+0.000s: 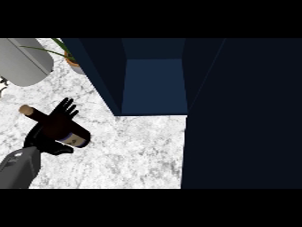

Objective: Pick up the wine, place it into the cabinet and close the cabinet

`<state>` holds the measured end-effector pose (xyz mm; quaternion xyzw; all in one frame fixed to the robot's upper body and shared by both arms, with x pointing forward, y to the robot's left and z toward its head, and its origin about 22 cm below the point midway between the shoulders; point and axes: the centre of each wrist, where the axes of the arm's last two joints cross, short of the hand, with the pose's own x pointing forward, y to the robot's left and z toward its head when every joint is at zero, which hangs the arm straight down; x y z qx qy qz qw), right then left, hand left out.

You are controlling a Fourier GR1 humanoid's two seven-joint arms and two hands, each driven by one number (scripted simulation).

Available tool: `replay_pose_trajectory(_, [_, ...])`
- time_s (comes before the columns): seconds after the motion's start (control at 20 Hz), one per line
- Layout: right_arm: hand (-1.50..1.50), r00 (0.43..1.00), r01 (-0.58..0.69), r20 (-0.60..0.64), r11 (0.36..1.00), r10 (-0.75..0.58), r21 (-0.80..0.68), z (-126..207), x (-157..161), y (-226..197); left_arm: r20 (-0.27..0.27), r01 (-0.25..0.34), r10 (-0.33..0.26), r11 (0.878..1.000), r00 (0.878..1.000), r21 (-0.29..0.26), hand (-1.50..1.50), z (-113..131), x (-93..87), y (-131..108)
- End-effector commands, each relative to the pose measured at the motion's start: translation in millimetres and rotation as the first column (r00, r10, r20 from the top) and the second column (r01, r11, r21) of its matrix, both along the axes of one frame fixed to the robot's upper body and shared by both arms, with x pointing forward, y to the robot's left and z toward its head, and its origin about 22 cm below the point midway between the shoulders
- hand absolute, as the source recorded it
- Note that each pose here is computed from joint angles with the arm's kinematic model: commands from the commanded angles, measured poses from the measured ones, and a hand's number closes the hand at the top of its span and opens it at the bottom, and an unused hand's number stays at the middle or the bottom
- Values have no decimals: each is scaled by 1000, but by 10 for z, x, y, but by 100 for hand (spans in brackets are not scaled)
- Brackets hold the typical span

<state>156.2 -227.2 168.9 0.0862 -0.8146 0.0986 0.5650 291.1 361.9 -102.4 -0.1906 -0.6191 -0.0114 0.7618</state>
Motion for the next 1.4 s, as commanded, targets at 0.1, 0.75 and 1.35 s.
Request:
replay_pose_trajectory(0.1, [-150,1000,8,7,1000,-8,7,-68,69,-24,39,28,-23,987,999,-156,-150,-135,-158,20])
replay_pose_trajectory(0.75, [-150,1000,-3,7,1000,3,-3,-130,52,30,28,54,-49,980,998,-192,150,-163,-110,-102])
replay_pose_trajectory(1.35, [-150,999,48,-5,999,-48,9,40,34,-77,104,-79,91,991,990,-111,150,-535,-692,-195])
